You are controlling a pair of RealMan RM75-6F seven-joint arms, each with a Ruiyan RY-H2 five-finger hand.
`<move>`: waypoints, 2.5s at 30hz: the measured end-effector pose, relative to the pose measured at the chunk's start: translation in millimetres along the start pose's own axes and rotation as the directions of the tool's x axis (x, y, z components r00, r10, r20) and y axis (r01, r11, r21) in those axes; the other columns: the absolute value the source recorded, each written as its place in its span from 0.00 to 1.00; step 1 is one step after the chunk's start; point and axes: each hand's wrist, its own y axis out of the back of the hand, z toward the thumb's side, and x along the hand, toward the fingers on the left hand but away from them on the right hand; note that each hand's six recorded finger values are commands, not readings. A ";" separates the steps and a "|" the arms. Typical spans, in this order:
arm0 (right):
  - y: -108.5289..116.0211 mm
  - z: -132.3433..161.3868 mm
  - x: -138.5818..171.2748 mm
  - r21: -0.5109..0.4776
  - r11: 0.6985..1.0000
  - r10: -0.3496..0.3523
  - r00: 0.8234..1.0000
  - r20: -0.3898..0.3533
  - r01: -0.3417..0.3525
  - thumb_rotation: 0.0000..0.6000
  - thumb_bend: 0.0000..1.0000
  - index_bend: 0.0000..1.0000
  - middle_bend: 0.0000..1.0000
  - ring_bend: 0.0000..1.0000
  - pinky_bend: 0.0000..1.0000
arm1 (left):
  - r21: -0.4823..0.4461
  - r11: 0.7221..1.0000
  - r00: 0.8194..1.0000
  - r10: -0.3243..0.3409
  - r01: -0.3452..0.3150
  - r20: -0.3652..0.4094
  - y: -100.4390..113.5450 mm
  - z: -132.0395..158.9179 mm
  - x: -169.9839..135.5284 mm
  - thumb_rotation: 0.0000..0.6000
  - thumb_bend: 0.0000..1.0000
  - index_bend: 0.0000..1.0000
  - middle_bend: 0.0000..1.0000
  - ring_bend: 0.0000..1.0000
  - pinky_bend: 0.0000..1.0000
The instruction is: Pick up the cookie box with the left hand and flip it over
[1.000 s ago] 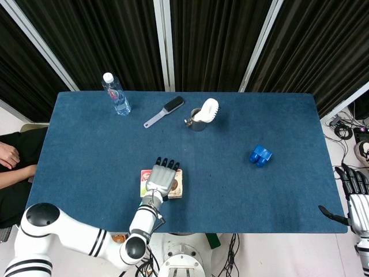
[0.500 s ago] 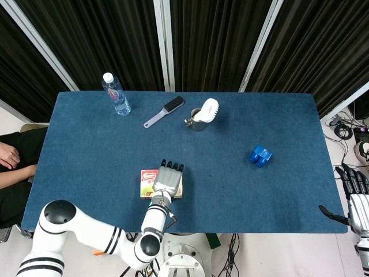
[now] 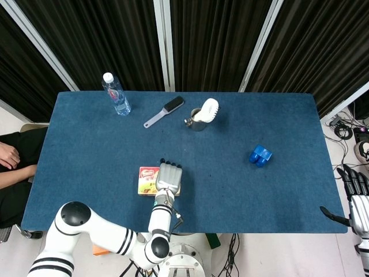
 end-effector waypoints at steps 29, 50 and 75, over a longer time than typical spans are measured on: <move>-2.9 1.7 -2.9 0.015 1.000 0.006 1.000 0.002 -0.006 1.00 0.22 0.00 0.04 0.00 0.00 | -0.861 0.509 0.837 0.464 0.018 0.292 61.5 -73.5 -9.2 1.00 0.08 0.35 0.37 0.25 0.09; -4.0 7.0 -1.1 0.027 1.000 0.012 1.000 0.017 -0.013 1.00 0.22 0.00 0.04 0.00 0.00 | -0.892 0.451 0.818 0.508 0.013 0.269 -8.2 -110.3 44.0 1.00 0.03 0.33 0.35 0.23 0.01; -4.9 11.7 1.1 0.024 1.000 0.013 1.000 0.003 -0.013 1.00 0.22 0.00 0.04 0.00 0.00 | -0.841 0.540 0.854 0.456 -0.041 0.251 -21.4 -147.9 46.4 1.00 0.00 0.00 0.01 0.00 0.00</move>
